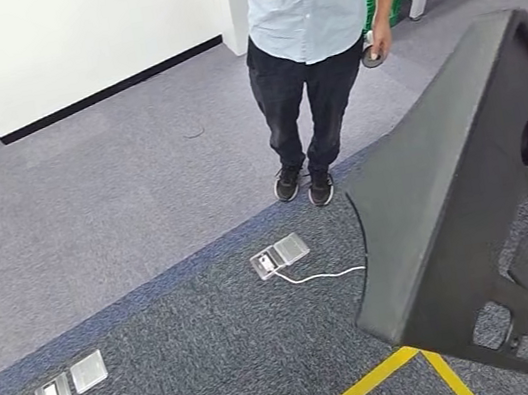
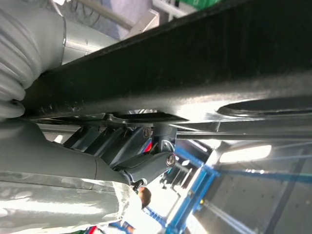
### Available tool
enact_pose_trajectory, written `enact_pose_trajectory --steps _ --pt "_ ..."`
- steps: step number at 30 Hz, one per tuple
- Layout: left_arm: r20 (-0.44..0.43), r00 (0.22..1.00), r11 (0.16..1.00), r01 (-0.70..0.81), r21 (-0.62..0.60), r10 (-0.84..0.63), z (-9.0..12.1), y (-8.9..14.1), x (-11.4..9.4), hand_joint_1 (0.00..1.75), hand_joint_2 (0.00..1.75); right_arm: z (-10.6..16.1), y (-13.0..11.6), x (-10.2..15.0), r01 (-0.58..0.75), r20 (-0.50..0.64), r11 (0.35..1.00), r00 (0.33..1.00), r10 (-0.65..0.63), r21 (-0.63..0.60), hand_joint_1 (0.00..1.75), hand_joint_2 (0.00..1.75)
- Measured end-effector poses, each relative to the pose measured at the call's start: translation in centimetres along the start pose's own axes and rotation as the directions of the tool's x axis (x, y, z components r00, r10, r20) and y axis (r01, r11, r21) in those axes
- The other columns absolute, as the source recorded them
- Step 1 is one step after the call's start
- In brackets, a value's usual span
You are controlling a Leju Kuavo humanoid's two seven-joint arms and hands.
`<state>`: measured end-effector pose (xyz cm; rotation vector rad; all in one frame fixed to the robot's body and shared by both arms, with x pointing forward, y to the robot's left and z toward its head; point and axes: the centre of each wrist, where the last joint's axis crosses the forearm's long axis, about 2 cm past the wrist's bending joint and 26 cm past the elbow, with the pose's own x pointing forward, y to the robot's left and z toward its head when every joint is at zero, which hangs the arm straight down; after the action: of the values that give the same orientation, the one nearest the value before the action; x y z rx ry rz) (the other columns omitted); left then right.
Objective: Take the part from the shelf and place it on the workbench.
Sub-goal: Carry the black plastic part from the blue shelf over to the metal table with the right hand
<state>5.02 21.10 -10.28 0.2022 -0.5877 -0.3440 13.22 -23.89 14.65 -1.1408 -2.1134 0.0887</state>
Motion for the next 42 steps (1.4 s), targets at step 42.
enact_pose_trajectory --steps 42 --pt "0.044 0.998 0.999 -0.04 -0.033 0.042 -0.11 0.23 -0.11 0.0 1.75 -0.18 -0.15 -0.11 -0.005 0.004 1.0 1.0 0.005 -0.005 1.75 1.75"
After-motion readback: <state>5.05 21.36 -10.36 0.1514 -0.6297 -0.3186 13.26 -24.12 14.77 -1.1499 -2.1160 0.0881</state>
